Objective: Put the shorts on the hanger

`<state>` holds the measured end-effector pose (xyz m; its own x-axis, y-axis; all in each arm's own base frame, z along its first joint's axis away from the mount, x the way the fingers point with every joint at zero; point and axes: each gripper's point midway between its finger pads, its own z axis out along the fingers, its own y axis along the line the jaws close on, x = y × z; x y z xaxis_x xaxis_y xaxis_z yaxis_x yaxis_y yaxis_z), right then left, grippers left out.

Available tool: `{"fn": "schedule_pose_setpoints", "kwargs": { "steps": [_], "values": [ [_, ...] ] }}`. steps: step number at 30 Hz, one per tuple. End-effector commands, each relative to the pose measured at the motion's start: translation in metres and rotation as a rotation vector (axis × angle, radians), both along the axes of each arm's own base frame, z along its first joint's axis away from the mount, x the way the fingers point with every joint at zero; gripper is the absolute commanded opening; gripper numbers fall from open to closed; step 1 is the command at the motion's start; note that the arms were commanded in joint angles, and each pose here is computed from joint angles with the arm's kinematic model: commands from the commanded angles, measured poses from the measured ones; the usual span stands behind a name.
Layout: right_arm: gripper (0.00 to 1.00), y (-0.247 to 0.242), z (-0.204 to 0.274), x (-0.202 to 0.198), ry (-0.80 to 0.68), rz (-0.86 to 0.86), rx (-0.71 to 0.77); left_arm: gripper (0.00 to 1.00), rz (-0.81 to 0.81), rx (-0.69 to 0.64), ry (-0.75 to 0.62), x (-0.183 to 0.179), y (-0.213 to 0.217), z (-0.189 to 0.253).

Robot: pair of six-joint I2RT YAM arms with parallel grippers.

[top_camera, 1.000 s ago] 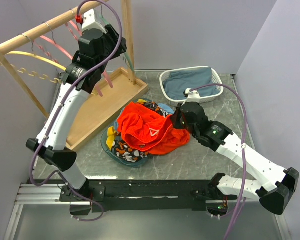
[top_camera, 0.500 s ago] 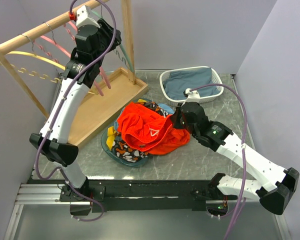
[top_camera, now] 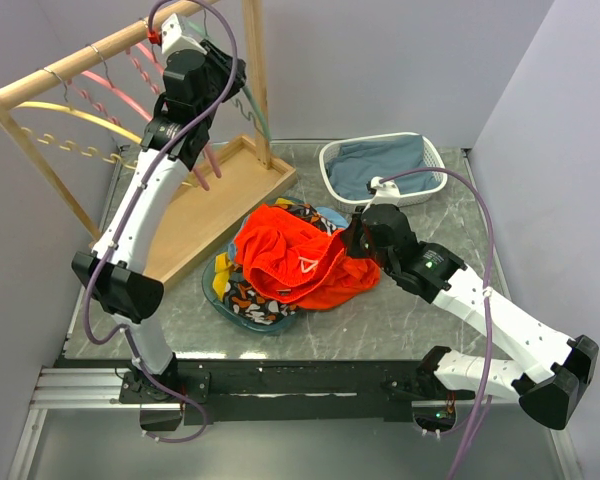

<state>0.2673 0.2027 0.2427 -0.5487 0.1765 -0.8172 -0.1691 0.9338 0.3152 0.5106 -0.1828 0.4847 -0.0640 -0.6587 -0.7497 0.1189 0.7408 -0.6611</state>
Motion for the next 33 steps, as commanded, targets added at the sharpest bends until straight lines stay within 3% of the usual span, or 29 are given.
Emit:
{"fn": "schedule_pose_setpoints", "kwargs": {
  "steps": [1,4,6,20,24,33],
  "values": [
    [0.0,-0.002,0.021,0.003,-0.053,-0.018,0.041,0.21,-0.042,-0.069,-0.106,-0.005,-0.005,0.033],
    [0.0,-0.003,0.023,0.003,-0.057,-0.02,0.041,0.05,-0.06,-0.049,-0.127,-0.005,-0.008,0.039],
    [0.0,-0.005,0.025,0.003,-0.062,-0.025,0.041,0.01,-0.081,-0.033,-0.151,-0.008,-0.011,0.048],
    [0.0,-0.009,0.027,0.008,-0.076,-0.046,0.016,0.01,-0.22,0.0,-0.188,-0.046,-0.024,0.044],
    [0.0,-0.012,0.027,0.009,-0.081,-0.057,0.003,0.01,-0.257,0.012,-0.237,-0.068,-0.029,0.055],
    [0.0,-0.017,0.032,0.01,-0.097,-0.078,-0.008,0.01,-0.375,-0.002,-0.21,-0.111,-0.052,0.046]
  ]
}}
